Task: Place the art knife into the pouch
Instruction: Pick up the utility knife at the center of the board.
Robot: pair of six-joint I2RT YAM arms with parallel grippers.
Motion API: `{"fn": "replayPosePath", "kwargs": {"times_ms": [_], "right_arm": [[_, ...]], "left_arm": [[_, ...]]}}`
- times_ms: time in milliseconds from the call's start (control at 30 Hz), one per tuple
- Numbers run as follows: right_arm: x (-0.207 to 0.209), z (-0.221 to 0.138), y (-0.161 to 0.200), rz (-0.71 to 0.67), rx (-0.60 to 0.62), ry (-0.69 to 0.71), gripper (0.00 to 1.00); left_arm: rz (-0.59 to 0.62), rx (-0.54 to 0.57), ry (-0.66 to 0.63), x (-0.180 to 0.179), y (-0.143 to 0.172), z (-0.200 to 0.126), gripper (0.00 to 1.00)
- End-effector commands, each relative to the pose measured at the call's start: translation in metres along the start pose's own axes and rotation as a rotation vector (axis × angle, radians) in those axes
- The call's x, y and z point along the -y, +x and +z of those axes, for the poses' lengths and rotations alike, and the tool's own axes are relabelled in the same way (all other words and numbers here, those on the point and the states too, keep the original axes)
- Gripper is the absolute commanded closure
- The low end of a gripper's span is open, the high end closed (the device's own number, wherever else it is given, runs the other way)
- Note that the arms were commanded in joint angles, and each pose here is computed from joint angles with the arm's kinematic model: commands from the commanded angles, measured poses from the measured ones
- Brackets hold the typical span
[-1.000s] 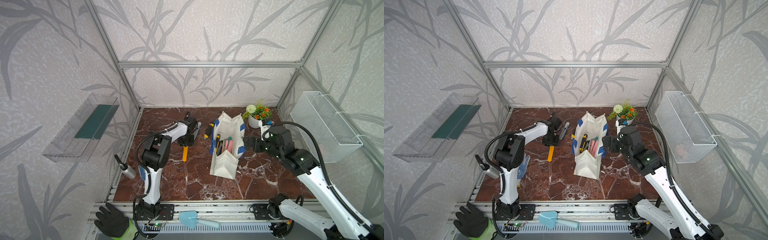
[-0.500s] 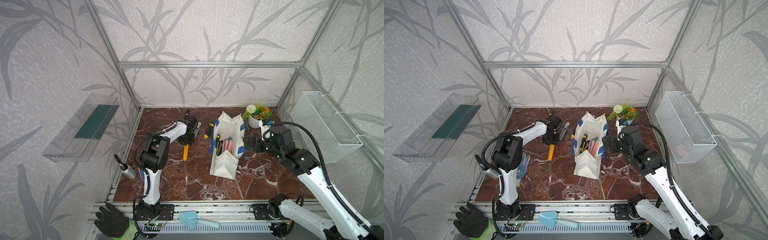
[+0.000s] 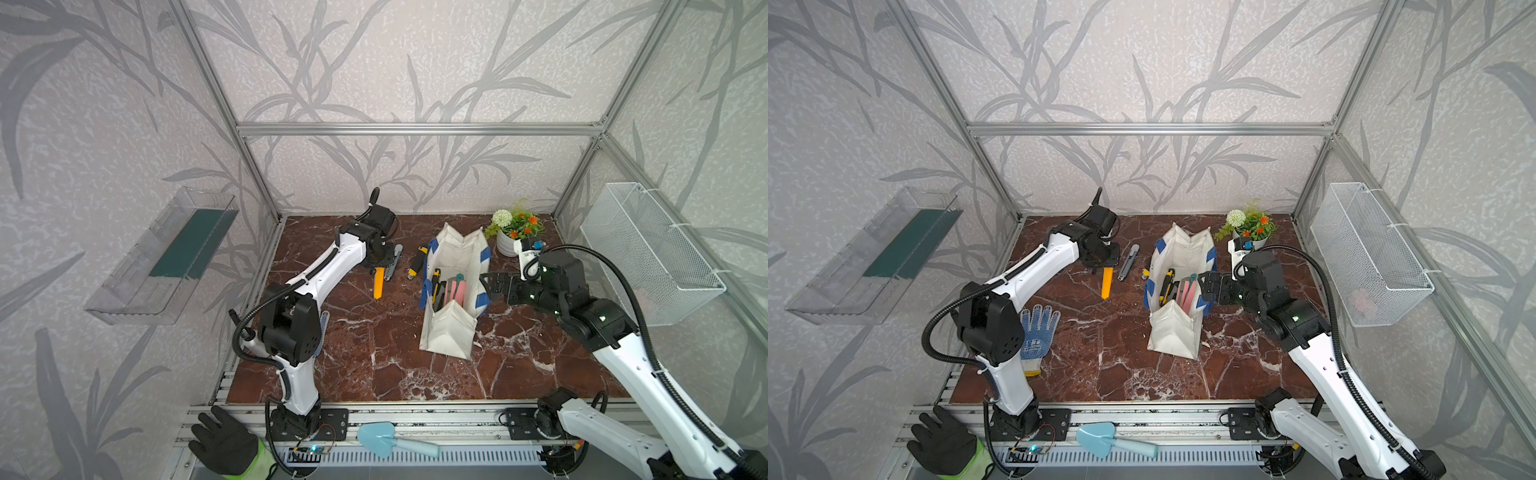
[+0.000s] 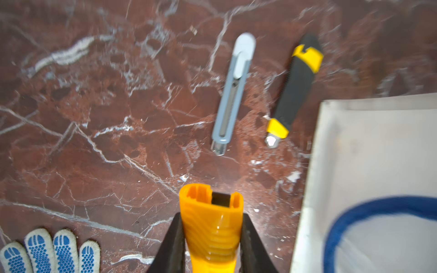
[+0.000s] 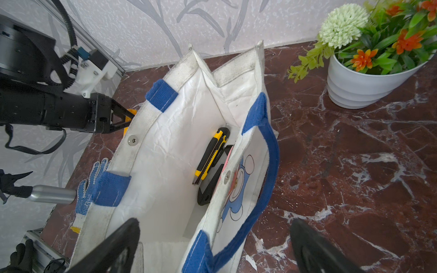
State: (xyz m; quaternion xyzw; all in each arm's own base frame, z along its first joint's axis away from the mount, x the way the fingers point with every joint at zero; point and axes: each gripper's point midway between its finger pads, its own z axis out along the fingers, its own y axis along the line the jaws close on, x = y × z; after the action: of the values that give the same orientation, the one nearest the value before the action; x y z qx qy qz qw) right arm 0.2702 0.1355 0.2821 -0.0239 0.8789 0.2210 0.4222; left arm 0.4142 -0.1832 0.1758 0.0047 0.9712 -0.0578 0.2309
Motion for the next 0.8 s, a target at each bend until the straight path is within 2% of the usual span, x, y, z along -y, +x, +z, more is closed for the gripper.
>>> {"fn": "replayPosePath", "kwargs": {"times_ms": [0, 133, 433, 767], "right_arm": [[-0.004, -0.001, -0.003, 0.024, 0.021, -0.025, 0.01], [-0.004, 0.0, -0.004, 0.031, 0.046, -0.035, 0.01], [-0.001, 0.004, -0.01, 0.034, 0.08, -0.022, 0.01], [-0.001, 0.004, -0.008, 0.045, 0.084, -0.029, 0.01]], "left_arm": [[0.04, 0.076, 0.042, 0.02, -0.015, -0.045, 0.79], [0.081, 0.125, 0.074, 0.038, -0.029, -0.069, 0.79], [0.124, 0.205, 0.151, 0.074, -0.052, -0.101, 0.8], [0.24, 0.302, 0.271, 0.135, -0.061, -0.148, 0.8]]}}
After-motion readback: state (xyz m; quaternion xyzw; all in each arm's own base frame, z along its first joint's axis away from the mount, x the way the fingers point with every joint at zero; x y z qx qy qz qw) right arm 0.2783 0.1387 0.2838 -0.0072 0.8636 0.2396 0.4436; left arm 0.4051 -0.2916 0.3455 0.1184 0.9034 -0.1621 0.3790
